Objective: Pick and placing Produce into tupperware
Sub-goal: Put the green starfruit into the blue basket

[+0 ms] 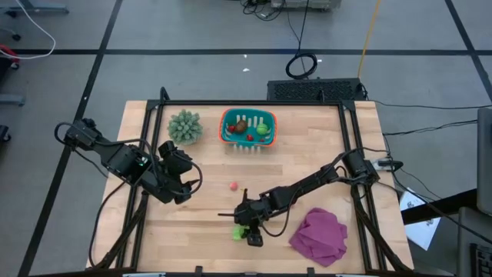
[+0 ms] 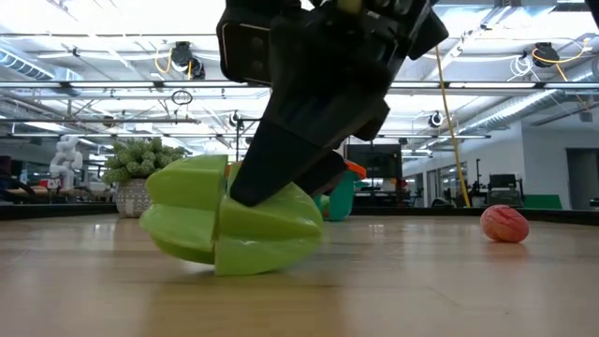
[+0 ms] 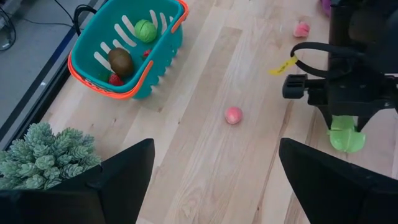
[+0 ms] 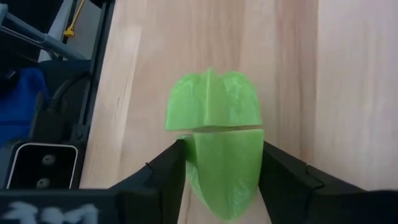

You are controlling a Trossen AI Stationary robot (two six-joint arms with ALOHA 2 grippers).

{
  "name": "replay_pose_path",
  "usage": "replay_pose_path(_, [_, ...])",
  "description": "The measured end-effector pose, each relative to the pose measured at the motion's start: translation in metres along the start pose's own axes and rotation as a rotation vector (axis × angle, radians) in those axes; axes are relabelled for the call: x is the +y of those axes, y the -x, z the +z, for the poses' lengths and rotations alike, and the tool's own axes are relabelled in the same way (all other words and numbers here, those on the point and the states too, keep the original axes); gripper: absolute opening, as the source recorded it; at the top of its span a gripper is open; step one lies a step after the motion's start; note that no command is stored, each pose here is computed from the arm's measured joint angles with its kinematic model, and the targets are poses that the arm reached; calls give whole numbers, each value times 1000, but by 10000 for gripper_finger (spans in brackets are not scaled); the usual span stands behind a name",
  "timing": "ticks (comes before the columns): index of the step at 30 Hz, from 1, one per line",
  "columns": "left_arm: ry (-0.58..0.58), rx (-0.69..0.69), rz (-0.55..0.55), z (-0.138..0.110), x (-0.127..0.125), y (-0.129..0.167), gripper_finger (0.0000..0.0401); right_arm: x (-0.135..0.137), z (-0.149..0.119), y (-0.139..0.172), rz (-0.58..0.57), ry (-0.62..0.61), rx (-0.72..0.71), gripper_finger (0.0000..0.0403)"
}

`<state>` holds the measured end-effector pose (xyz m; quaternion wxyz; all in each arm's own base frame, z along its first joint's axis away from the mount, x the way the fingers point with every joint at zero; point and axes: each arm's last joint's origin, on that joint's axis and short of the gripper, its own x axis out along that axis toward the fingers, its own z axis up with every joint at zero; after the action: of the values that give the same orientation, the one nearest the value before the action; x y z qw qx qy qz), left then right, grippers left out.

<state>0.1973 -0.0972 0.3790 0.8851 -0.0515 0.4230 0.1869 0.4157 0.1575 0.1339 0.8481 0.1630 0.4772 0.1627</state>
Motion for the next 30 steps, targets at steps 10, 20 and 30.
replay_pose_path(10, [-7,0,0,0,0,0,349,-12,1,3,-33,-30,30,158])
replay_pose_path(20, [-9,0,0,0,0,0,349,-28,4,8,-69,-69,51,157])
replay_pose_path(30, [-22,0,0,0,0,0,349,-50,3,16,-150,-125,102,157])
